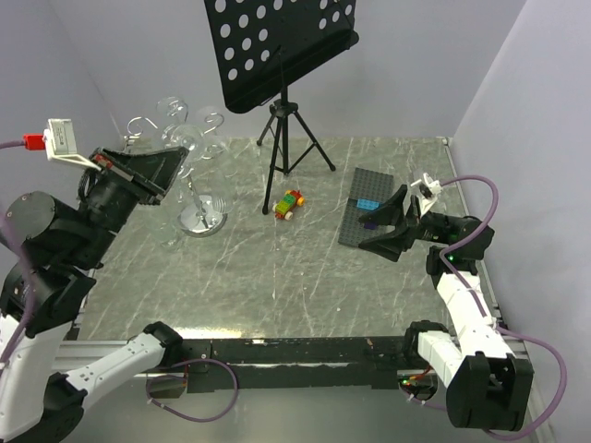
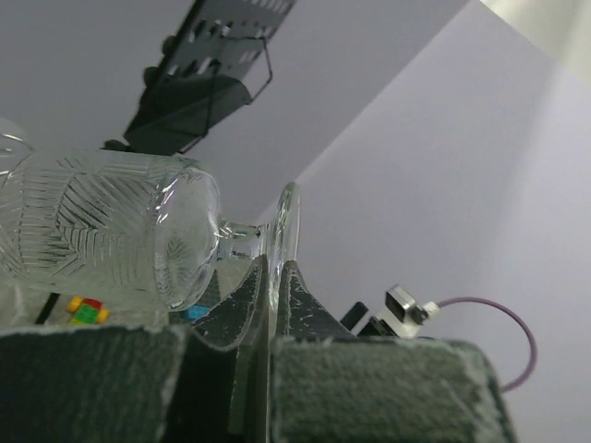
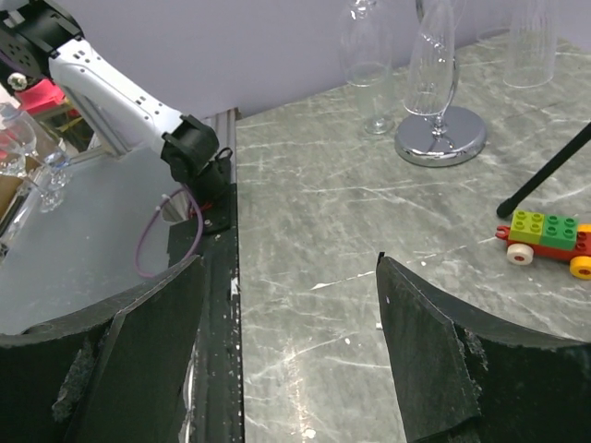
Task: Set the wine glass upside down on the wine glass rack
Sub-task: Turn the wine glass upside down at the wine rack.
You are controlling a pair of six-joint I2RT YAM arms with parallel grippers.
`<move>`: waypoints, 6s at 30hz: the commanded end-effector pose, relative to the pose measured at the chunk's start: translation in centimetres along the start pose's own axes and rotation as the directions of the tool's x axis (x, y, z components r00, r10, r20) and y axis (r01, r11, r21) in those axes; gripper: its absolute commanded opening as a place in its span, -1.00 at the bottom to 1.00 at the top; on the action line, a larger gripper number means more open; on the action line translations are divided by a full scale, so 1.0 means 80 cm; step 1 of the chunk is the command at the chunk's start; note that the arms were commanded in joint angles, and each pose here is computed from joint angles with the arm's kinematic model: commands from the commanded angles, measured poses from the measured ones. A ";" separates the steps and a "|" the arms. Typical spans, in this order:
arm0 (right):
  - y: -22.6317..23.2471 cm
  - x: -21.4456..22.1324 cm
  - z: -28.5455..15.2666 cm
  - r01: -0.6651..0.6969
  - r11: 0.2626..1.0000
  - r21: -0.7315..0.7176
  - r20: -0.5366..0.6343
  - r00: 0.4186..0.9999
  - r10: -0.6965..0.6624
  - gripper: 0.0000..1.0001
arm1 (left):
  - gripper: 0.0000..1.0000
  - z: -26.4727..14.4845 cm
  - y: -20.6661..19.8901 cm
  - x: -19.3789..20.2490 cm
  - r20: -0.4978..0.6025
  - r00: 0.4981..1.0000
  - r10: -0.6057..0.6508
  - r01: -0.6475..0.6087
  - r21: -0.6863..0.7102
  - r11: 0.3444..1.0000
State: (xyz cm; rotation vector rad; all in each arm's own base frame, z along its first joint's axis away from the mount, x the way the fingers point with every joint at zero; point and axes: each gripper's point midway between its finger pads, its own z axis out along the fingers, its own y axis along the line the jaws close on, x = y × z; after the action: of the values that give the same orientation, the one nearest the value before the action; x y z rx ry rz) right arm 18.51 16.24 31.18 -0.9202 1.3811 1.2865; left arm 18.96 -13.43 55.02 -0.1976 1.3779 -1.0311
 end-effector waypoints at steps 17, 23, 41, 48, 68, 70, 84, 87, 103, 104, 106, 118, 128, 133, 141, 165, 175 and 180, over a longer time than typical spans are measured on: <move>0.012 0.016 -0.008 0.091 0.995 -0.043 -0.058 0.994 -0.093 0.63 | -0.99 0.098 0.050 -0.124 0.230 0.935 0.270 -0.215 -0.240 0.947; 0.014 0.017 -0.009 0.091 0.995 -0.041 -0.060 0.994 -0.094 0.63 | -0.99 0.089 0.143 -0.184 0.296 0.923 0.244 -0.152 -0.302 0.941; 0.020 0.017 -0.009 0.095 0.994 -0.048 -0.066 0.993 -0.098 0.64 | -0.99 0.026 0.353 -0.159 0.363 0.923 -0.128 0.242 -0.290 0.926; 0.024 0.016 -0.009 0.107 0.993 -0.049 -0.065 0.992 -0.111 0.64 | -0.99 0.033 0.362 -0.142 0.326 0.911 -0.254 0.340 -0.241 0.909; 0.026 0.014 -0.009 0.108 0.993 -0.046 -0.060 0.992 -0.110 0.64 | -0.99 0.055 0.399 -0.110 0.259 0.906 -0.335 0.405 -0.300 0.864; 0.026 0.013 -0.009 0.106 0.993 -0.045 -0.060 0.992 -0.109 0.64 | -0.99 0.060 0.398 -0.104 0.250 0.905 -0.345 0.410 -0.292 0.864; 0.026 0.013 -0.009 0.111 0.993 -0.044 -0.058 0.992 -0.113 0.64 | -0.99 0.082 0.397 -0.086 0.201 0.892 -0.405 0.447 -0.267 0.854; 0.027 0.012 -0.009 0.114 0.993 -0.044 -0.058 0.992 -0.116 0.64 | -0.99 0.091 0.391 -0.081 0.183 0.887 -0.423 0.458 -0.249 0.853; 0.027 0.012 -0.009 0.112 0.993 -0.042 -0.055 0.992 -0.115 0.65 | -0.99 0.084 0.382 -0.077 0.165 0.919 -0.358 0.393 -0.310 0.866; 0.026 0.012 -0.009 0.110 0.993 -0.041 -0.055 0.992 -0.112 0.65 | -0.99 0.084 0.382 -0.080 0.166 0.928 -0.334 0.372 -0.332 0.867; 0.027 0.011 -0.009 0.114 0.993 -0.042 -0.055 0.992 -0.116 0.65 | -0.99 0.080 0.385 -0.083 0.166 0.938 -0.303 0.345 -0.374 0.861; 0.027 0.011 -0.008 0.111 0.993 -0.040 -0.051 0.992 -0.113 0.65 | -0.99 0.087 0.391 -0.082 0.082 0.947 -0.310 0.315 -0.413 0.854; 0.026 0.011 -0.008 0.104 0.994 -0.037 -0.049 0.993 -0.105 0.65 | -0.99 0.103 0.391 -0.061 0.032 0.927 -0.373 0.355 -0.395 0.848; 0.026 0.010 -0.008 0.107 0.994 -0.038 -0.049 0.993 -0.108 0.65 | -0.99 0.112 0.387 -0.059 0.024 0.923 -0.385 0.363 -0.392 0.846; 0.026 0.010 -0.008 0.104 0.994 -0.035 -0.047 0.993 -0.105 0.65 | -0.99 0.103 0.391 -0.068 0.032 0.940 -0.341 0.321 -0.430 0.844; 0.022 0.010 -0.008 0.078 0.996 -0.032 -0.044 0.996 -0.079 0.65 | -0.99 0.120 0.416 -0.060 -0.135 0.957 -0.256 0.153 -0.514 0.844; 0.022 0.010 -0.008 0.076 0.997 -0.032 -0.044 0.996 -0.078 0.65 | -0.99 0.135 0.415 -0.077 -0.093 0.964 -0.249 0.168 -0.512 0.843; 0.022 0.010 -0.008 0.076 0.997 -0.032 -0.044 0.996 -0.078 0.65 | -0.99 0.136 0.409 -0.088 -0.027 0.965 -0.260 0.214 -0.486 0.847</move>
State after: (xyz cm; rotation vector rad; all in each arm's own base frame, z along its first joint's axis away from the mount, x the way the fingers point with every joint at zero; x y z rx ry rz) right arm 17.35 16.14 31.49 -0.9204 1.3676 1.2786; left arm 44.85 4.91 35.72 -0.7921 1.8942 -0.8928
